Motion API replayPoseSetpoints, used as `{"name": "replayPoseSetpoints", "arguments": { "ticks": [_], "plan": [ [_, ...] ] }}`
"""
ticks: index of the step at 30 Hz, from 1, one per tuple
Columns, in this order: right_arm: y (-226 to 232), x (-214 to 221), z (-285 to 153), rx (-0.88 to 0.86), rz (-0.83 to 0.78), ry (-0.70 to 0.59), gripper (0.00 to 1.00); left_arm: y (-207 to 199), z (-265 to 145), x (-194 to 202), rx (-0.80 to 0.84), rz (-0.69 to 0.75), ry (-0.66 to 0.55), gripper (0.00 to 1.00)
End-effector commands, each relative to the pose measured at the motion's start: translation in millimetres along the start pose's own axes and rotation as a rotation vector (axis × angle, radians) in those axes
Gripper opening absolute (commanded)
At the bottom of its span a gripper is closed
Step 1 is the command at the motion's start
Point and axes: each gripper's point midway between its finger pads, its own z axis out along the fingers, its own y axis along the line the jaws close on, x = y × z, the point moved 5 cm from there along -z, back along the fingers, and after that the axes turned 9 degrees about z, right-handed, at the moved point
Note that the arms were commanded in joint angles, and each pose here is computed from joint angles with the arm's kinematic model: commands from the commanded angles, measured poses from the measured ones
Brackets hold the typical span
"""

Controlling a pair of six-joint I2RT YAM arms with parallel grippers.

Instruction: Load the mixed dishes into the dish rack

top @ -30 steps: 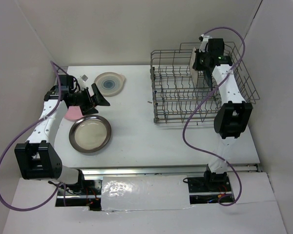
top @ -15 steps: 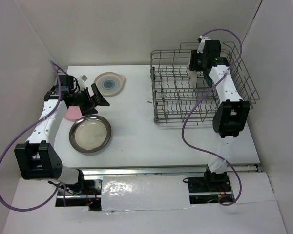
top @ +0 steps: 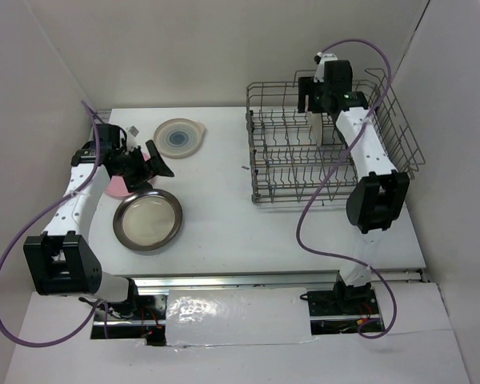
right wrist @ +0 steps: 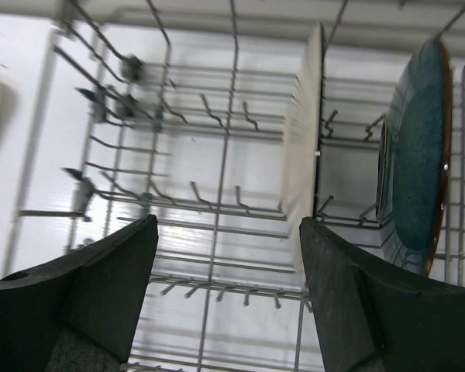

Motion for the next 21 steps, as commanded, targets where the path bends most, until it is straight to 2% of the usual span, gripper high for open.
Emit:
{"name": "replayPoseSetpoints", "arguments": {
  "ticks": [1, 4, 7, 11, 15, 16, 17, 19, 20, 21],
  "plan": [
    [47, -67, -92, -0.094, -0.019, -0.267, 0.81, 26, -9, -1, -0.141, -0.034, -0.031, 0.99],
    [64, -79, -137, -0.125, 0.006, -0.349, 0.83, 44, -9, -1, -0.165, -0.114, -0.023, 0.99],
    [81, -76, -161, -0.157, 0.003, -0.38, 0.84, 45, -5, -5, -0.146, -0.146, -0.031, 0.99],
    [106, -55, -181, -0.209, -0.018, -0.358, 0.85, 57, 12, -23, -0.144, -0.222, -0.029, 0.97],
    [129, -29, -198, -0.254, -0.03, -0.339, 0.85, 50, 32, -73, -0.084, -0.284, -0.065, 0.9],
    [130, -27, -208, -0.268, -0.027, -0.347, 0.85, 56, 51, -77, -0.1, -0.309, -0.026, 0.88],
    [136, -12, -207, -0.273, -0.034, -0.32, 0.85, 55, 49, -100, -0.134, -0.301, -0.08, 0.88],
    [135, -7, -225, -0.295, -0.017, -0.339, 0.85, 63, 74, -108, -0.209, -0.317, -0.032, 0.86],
    [138, 6, -223, -0.308, -0.025, -0.318, 0.85, 63, 73, -132, -0.251, -0.304, -0.089, 0.85],
    [137, 10, -227, -0.315, -0.016, -0.316, 0.85, 64, 77, -139, -0.265, -0.3, -0.093, 0.83]
  ]
}}
